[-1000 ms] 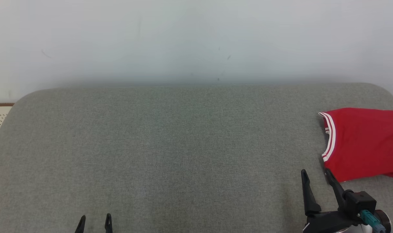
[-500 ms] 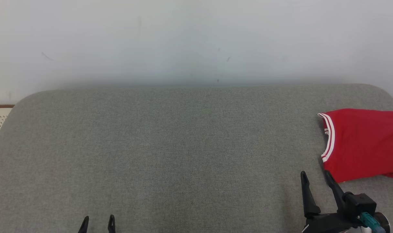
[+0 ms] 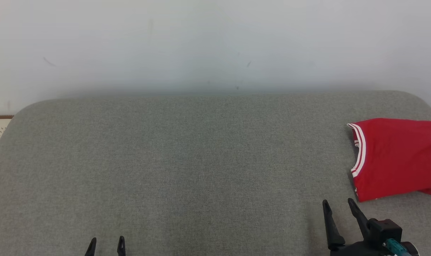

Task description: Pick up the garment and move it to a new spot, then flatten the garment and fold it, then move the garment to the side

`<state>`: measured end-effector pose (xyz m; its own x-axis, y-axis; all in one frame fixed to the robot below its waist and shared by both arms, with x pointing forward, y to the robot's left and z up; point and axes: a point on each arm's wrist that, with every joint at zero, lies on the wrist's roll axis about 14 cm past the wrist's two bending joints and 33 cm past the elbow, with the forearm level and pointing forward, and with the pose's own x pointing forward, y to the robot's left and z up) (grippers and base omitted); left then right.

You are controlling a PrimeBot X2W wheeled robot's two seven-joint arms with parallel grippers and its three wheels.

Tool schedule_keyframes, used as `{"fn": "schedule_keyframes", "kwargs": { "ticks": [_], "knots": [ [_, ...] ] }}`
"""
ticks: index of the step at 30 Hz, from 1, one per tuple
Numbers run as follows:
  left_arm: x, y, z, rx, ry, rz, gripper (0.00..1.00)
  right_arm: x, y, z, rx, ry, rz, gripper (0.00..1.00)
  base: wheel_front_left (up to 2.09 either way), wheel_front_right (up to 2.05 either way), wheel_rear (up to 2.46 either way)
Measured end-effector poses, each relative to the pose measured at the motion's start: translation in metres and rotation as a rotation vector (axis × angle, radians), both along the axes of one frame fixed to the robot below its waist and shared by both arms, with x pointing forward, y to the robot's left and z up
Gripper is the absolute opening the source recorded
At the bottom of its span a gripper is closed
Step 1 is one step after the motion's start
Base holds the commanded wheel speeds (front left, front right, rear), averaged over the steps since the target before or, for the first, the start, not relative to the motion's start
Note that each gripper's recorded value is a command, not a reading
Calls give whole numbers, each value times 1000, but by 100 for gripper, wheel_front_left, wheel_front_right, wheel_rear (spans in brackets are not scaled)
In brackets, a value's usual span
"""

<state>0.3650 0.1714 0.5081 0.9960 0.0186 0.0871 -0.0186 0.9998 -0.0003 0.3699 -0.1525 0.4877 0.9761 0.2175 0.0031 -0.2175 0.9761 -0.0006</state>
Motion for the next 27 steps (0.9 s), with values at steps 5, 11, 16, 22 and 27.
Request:
{"fn": "schedule_keyframes", "kwargs": {
  "ticks": [5, 11, 16, 22, 27],
  "knots": [
    [0, 1, 0, 0, 0, 2, 100, -3, 6, -7, -4, 23, 21, 100, 0, 0, 0],
    [0, 1, -1, 1, 2, 6, 100, -4, 10, -12, -2, 38, 34, 100, 0, 0, 0],
    [1, 1, -2, 1, 5, 6, 100, -3, 9, -10, -1, 33, 32, 100, 0, 0, 0],
    [2, 0, -2, 3, 7, 5, 100, -1, 6, -5, -6, 15, 22, 100, 0, 0, 0],
    [2, 0, -2, 2, 5, 3, 100, 0, 5, -3, -8, 8, 19, 100, 0, 0, 0]
  ]
}}
